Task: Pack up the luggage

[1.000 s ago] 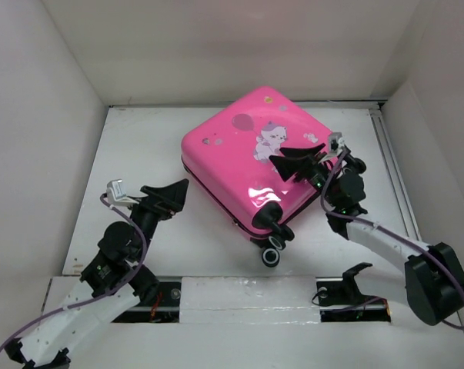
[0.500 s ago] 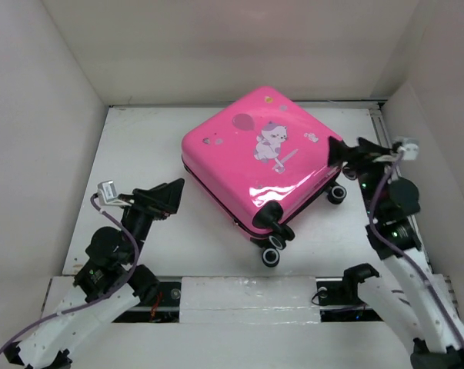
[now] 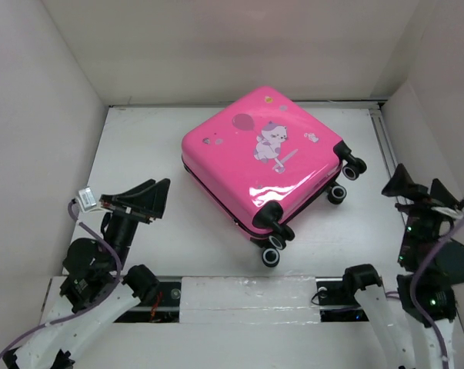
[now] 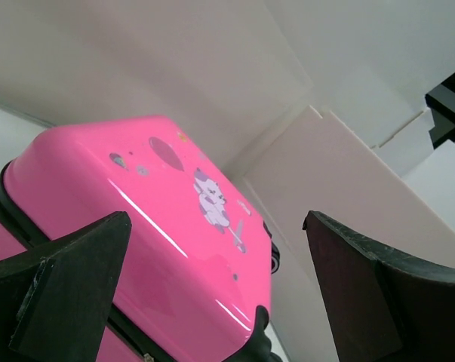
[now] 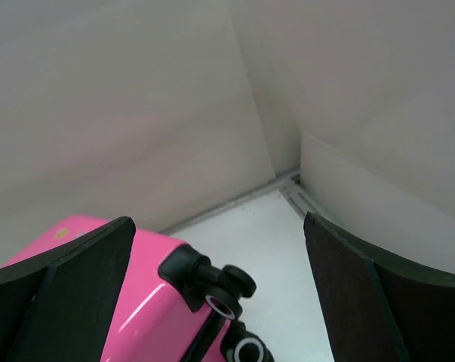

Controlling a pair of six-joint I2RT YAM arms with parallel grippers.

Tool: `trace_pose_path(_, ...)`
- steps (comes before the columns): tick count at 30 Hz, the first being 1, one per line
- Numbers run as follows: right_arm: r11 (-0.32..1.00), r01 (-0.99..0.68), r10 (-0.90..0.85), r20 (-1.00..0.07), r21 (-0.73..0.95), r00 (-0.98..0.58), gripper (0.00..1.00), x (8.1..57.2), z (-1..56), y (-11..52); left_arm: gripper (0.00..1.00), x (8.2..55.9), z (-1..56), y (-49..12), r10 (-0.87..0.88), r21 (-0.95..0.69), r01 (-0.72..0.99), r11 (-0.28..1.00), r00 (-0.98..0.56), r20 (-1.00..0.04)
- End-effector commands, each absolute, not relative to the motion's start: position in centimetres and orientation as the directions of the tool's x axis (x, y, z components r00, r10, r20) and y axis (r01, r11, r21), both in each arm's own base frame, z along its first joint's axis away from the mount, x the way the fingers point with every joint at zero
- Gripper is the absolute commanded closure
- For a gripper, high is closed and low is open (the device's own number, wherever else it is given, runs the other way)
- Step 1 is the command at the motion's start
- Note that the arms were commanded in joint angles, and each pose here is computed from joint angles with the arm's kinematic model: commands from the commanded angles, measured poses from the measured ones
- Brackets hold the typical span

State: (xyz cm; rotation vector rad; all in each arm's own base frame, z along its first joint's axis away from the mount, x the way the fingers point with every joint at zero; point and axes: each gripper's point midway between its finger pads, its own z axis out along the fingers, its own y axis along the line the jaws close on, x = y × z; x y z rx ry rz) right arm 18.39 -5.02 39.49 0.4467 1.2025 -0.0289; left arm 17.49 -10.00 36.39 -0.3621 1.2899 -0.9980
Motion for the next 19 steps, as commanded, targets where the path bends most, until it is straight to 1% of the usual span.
trace_pose_path(1, 0.93, 0.213, 0.164, -0.855, 0.301, 0.491, 0.0, 13.2, 44.4, -5.8, 0.0, 15.5, 40.8, -8.8, -0.8, -0.684, 0.51, 0.522, 0.015, -0.6)
trace_pose_path(2, 0.939, 0.197, 0.148, -0.848, 0.282, 0.509, 0.0, 12.5, 45.2, -5.6, 0.0, 15.5, 40.7, -8.8, -0.794, -0.676, 0.51, 0.532, 0.021, -0.608)
trace_pose_path(5, 0.959, 0.143, 0.135, -0.84, 0.244, 0.526, 0.0, 10.6, 47.1, -4.9, 0.0, 14.0, 43.0, -8.4, -0.809, -0.653, 0.572, 0.497, 0.033, -0.586)
trace_pose_path(7, 0.963, 0.139, 0.126, -0.842, 0.231, 0.524, 0.0, 9.4, 47.7, -5.0, 0.0, 13.1, 44.2, -8.4, -0.814, -0.636, 0.608, 0.475, 0.028, -0.581)
trace_pose_path(11, 0.969, 0.128, 0.105, -0.82, 0.212, 0.563, 0.0, 7.8, 48.8, -5.1, 0.0, 11.4, 46.5, -7.0, -0.822, -0.594, 0.653, 0.469, 0.076, -0.564)
trace_pose_path(14, 0.974, 0.115, 0.097, -0.815, 0.197, 0.571, 0.0, 7.8, 49.1, -4.8, 0.0, 10.8, 47.3, -6.6, -0.819, -0.574, 0.667, 0.475, 0.096, -0.565)
trace_pose_path(16, 0.977, 0.111, 0.093, -0.832, 0.182, 0.548, 0.0, 8.9, 49.0, -4.4, 0.0, 10.6, 47.5, -6.7, -0.815, -0.558, 0.679, 0.476, 0.103, -0.57)
trace_pose_path(19, 0.983, 0.088, 0.089, -0.845, 0.159, 0.527, 0.0, 9.6, 48.8, -3.7, 0.0, 11.7, 46.5, -8.0, -0.79, -0.562, 0.662, 0.496, 0.075, -0.608)
